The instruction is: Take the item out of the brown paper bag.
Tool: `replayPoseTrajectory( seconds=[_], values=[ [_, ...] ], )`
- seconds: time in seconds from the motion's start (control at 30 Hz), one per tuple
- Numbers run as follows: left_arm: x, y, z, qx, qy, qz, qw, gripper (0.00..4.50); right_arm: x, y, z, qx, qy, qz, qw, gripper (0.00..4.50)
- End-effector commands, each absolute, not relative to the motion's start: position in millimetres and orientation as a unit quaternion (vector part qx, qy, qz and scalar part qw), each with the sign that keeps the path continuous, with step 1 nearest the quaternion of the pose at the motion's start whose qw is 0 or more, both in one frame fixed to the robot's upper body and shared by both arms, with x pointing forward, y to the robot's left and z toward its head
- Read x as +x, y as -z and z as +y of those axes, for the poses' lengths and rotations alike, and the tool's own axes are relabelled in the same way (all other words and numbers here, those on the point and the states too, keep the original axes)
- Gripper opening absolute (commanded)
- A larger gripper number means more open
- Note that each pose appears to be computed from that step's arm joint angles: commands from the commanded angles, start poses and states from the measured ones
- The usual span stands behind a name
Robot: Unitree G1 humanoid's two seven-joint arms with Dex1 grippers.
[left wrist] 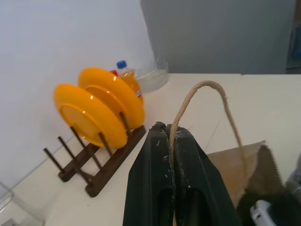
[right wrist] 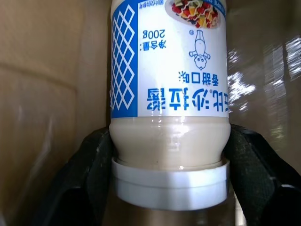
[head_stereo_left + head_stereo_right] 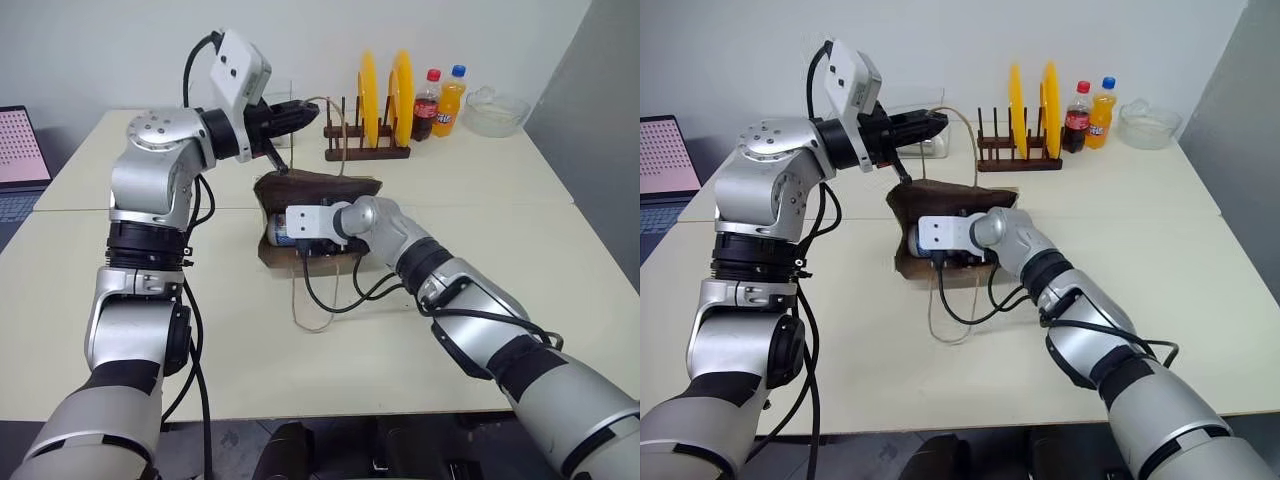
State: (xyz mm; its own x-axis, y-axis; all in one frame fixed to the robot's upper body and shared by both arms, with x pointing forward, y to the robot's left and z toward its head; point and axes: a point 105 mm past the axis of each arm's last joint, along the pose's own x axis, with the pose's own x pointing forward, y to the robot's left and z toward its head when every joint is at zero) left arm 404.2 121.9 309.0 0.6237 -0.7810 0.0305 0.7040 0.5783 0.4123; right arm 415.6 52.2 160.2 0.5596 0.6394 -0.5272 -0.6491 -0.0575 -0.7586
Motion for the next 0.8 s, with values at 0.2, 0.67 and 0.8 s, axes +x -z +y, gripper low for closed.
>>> replayPoseTrajectory(
  seconds=[0.2,0.67,0.8],
  values=[
    [416,-322,132,0.215,0.374,-0.123,0.894,0.0,383,-213,54,-0.549,-0.489,-0.092,0.672,3.06],
    [426,-320,128,0.221,0.362,-0.12,0.897,0.0,350,-253,4,-0.523,-0.485,-0.119,0.691,3.06],
    [426,-320,124,0.219,0.365,-0.123,0.896,0.0,345,-267,-18,-0.495,-0.477,-0.129,0.715,3.06]
  ],
)
